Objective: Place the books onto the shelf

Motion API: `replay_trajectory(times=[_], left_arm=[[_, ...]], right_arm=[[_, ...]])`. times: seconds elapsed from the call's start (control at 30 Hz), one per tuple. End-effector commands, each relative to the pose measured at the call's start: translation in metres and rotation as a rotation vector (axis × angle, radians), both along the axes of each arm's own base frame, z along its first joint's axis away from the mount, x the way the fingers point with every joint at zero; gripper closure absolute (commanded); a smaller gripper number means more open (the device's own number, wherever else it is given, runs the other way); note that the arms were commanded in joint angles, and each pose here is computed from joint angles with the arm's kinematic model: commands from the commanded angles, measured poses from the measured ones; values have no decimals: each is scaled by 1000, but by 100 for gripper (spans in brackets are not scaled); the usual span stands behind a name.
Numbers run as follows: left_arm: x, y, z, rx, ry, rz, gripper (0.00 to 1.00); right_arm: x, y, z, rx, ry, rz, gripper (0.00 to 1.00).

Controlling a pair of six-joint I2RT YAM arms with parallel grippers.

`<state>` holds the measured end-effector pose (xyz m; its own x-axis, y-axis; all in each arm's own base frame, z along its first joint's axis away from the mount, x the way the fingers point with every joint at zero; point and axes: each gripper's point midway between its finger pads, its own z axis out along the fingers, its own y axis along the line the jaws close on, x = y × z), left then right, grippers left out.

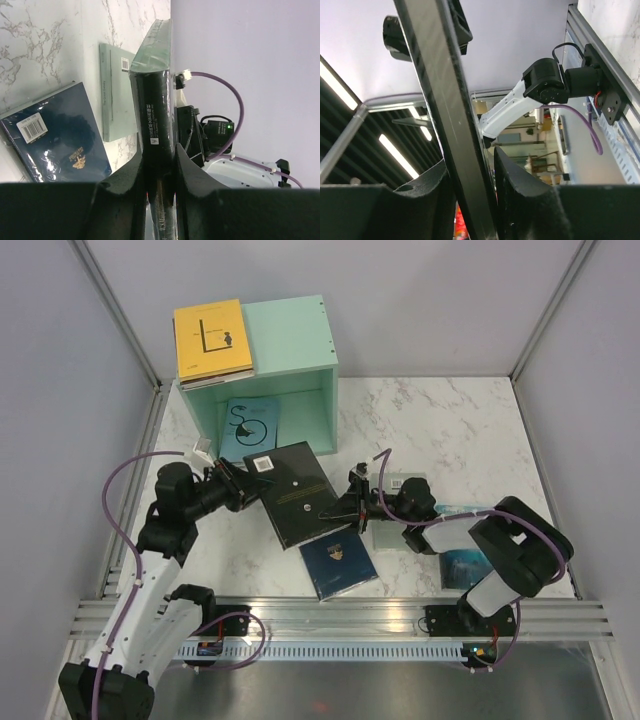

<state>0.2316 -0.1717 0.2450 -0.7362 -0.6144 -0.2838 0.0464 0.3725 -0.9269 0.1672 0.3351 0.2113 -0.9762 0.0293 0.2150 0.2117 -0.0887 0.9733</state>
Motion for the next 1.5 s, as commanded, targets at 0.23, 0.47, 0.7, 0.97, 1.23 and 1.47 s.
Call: replay_trajectory(times=[0.23, 0.47, 0.7, 0.97, 1.23, 1.47], left_arm=[[-27, -14, -23, 87, 31, -189, 85], [-25, -13, -20, 110, 8, -195, 98], [-26, -13, -21, 129, 8, -204, 98], [-30, 4, -10, 251, 4, -151, 6], [-41, 40, 7, 453, 20, -16, 0], [-64, 83, 25, 619, 80, 135, 0]], right_arm=[[5, 17, 64, 3, -402, -25, 100], [14, 23, 74, -114, -484, -15, 63], [14, 20, 73, -124, -477, -26, 100], [31, 25, 66, -174, -482, -96, 100], [57, 37, 60, -201, -485, -151, 100], [107, 67, 58, -234, -480, -230, 100]])
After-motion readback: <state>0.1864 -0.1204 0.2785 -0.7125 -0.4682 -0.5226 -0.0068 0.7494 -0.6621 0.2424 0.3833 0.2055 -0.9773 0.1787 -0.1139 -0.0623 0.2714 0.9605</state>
